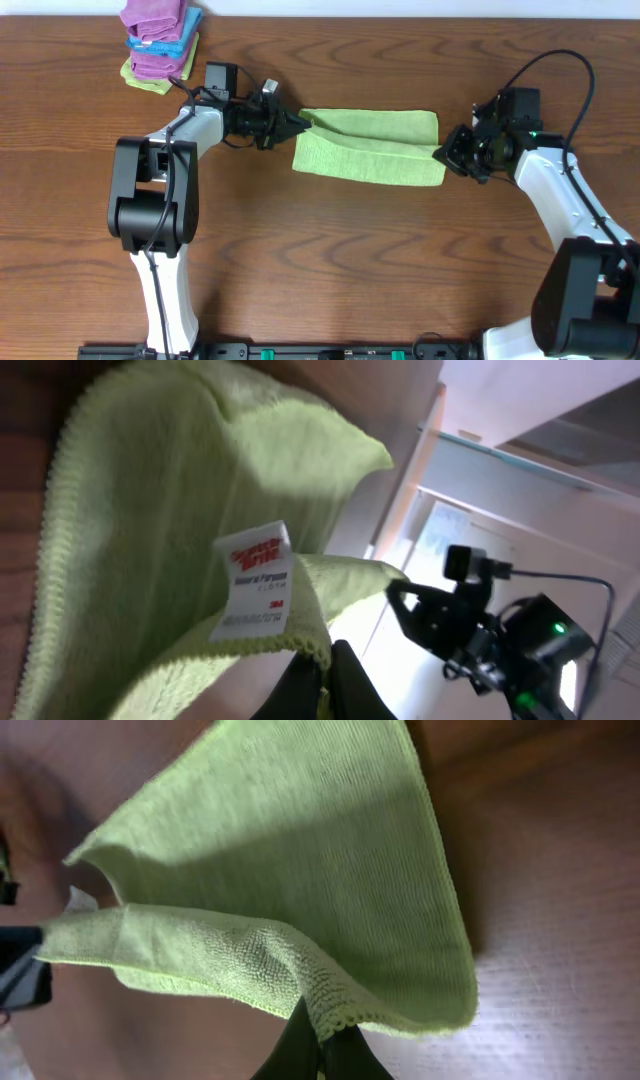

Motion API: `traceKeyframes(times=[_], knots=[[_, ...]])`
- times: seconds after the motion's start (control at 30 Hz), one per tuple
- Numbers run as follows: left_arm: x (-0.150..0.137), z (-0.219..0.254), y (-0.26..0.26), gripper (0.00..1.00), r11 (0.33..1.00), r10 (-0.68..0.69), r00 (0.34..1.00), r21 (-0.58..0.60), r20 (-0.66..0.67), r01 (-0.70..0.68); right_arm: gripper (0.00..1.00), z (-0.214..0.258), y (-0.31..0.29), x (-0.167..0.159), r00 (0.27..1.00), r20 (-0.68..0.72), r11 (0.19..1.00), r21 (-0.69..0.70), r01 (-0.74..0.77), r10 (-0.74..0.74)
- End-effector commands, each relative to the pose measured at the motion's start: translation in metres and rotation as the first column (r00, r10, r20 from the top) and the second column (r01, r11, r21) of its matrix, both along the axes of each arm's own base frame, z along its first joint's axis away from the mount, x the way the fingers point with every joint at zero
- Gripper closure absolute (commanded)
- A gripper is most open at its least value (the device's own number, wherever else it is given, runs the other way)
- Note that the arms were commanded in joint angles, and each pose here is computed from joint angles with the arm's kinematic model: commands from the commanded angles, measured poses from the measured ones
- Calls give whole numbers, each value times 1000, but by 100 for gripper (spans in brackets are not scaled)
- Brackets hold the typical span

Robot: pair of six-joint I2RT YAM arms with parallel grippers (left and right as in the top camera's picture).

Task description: Fold the cloth

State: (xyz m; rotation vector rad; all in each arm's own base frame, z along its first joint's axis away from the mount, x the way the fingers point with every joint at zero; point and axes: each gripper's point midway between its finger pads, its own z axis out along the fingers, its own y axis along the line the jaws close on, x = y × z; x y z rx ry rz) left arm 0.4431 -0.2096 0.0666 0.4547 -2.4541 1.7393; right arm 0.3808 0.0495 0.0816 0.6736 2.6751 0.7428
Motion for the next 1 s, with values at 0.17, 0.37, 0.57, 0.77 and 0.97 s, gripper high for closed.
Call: traceKeyframes(times=[0.17, 0.37, 0.57, 0.77, 0.97], knots=[[23, -11, 15, 94, 992, 82, 995, 90, 48, -87, 99, -8, 8, 26, 999, 29, 997, 75, 26, -29], [45, -6, 18, 94, 983, 149, 983, 94, 106, -159, 99, -22, 8, 46, 998, 23, 994, 96, 55, -58], [59, -13, 17, 94, 980, 169, 980, 90, 102, -178, 98, -8, 5, 80, 995, 78, 994, 95, 51, -58], [87, -8, 11, 94, 985, 158, 979, 50, 129, -166, 98, -9, 1, 98, 993, 92, 994, 86, 65, -73], [106, -8, 16, 94, 981, 180, 973, 49, 147, -189, 98, -23, -2, 109, 992, 82, 993, 78, 85, -91]])
